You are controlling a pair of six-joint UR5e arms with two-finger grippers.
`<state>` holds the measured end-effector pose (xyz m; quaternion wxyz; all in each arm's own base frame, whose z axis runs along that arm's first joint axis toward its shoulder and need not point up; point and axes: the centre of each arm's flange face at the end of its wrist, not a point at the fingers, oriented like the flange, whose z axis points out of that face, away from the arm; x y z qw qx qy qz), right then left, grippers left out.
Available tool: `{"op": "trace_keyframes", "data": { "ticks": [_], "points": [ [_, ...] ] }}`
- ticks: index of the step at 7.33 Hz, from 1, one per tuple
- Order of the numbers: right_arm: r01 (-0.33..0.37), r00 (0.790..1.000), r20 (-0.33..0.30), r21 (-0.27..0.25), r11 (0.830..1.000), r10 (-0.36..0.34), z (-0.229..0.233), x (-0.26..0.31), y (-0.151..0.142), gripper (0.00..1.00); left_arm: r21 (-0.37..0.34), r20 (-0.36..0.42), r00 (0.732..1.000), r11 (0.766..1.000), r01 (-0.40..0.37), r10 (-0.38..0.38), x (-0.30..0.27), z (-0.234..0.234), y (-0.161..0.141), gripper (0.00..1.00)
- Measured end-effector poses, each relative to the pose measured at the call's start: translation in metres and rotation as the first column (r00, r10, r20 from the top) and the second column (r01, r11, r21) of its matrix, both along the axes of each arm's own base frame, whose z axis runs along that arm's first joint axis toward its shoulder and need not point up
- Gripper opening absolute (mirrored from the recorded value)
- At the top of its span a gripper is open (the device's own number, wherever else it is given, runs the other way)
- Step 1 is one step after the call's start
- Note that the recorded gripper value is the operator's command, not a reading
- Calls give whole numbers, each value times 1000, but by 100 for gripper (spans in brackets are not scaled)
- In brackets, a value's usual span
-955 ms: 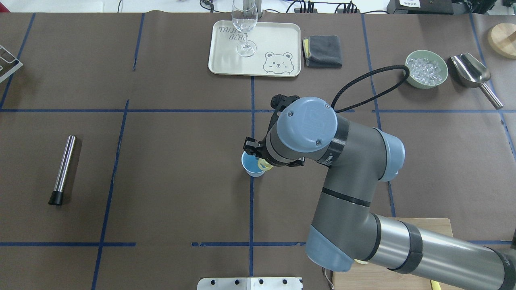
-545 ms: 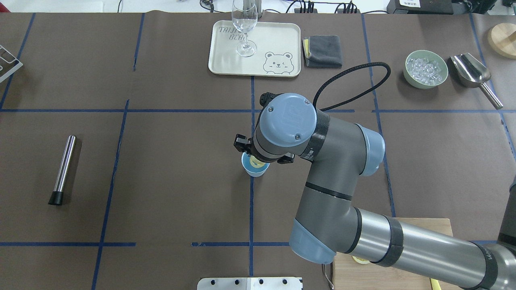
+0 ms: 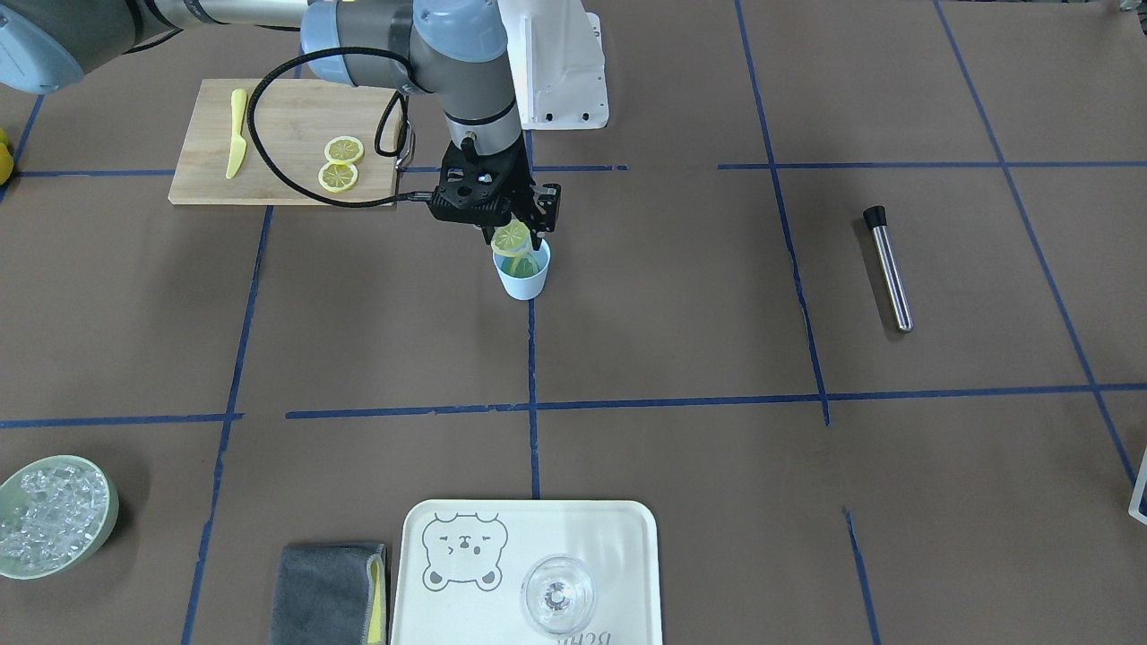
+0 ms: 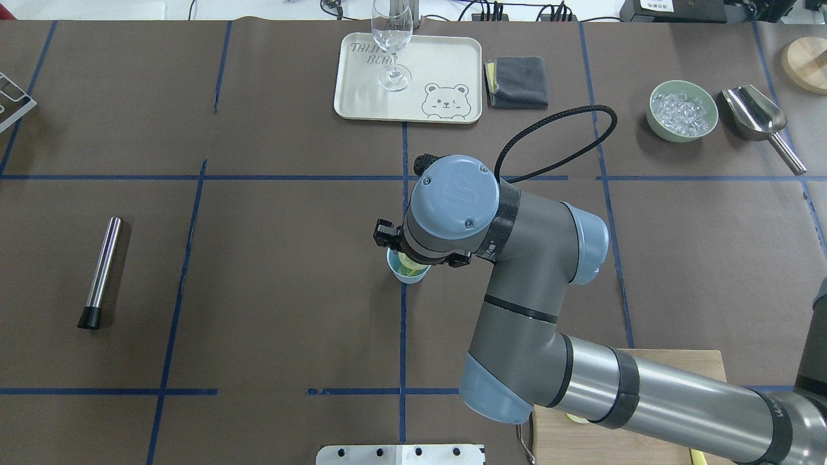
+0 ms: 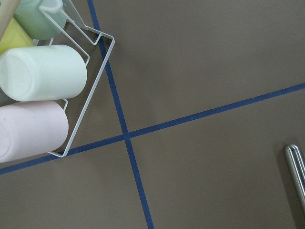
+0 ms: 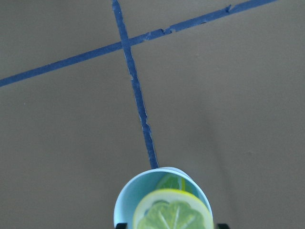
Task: Squeeze lemon into cup
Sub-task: 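Open the right gripper to drop the lemon slice into the cup, then raise the right gripper away from the cup while the left gripper reaches the metal muddler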
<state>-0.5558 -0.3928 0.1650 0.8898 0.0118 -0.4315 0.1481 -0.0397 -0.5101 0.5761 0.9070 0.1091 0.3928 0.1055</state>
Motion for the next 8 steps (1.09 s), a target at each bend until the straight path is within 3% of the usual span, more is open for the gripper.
{"op": "trace_keyframes", "data": {
  "ticks": [2,4,6,7,8],
  "points": [
    [1,1000,-1,0,1000,-1,1,-1,0,100,-5,0,1000,1000,1,-1,1,1,0,100],
    [10,1000,15,-8,1000,-10,11,21,1,100,-18,-1,1000,1000,-17,17,13,6,-1,100],
    [44,999,19,-26,999,-44,57,97,-8,100,-39,-12,997,997,-73,73,74,4,-3,100],
    [76,997,-11,-7,997,-77,92,137,-12,100,-31,-28,995,994,-101,100,118,-1,-2,100],
    [105,993,-56,18,994,-104,128,173,-17,100,-75,-53,995,994,-84,80,160,-8,3,100]
  ]
}}
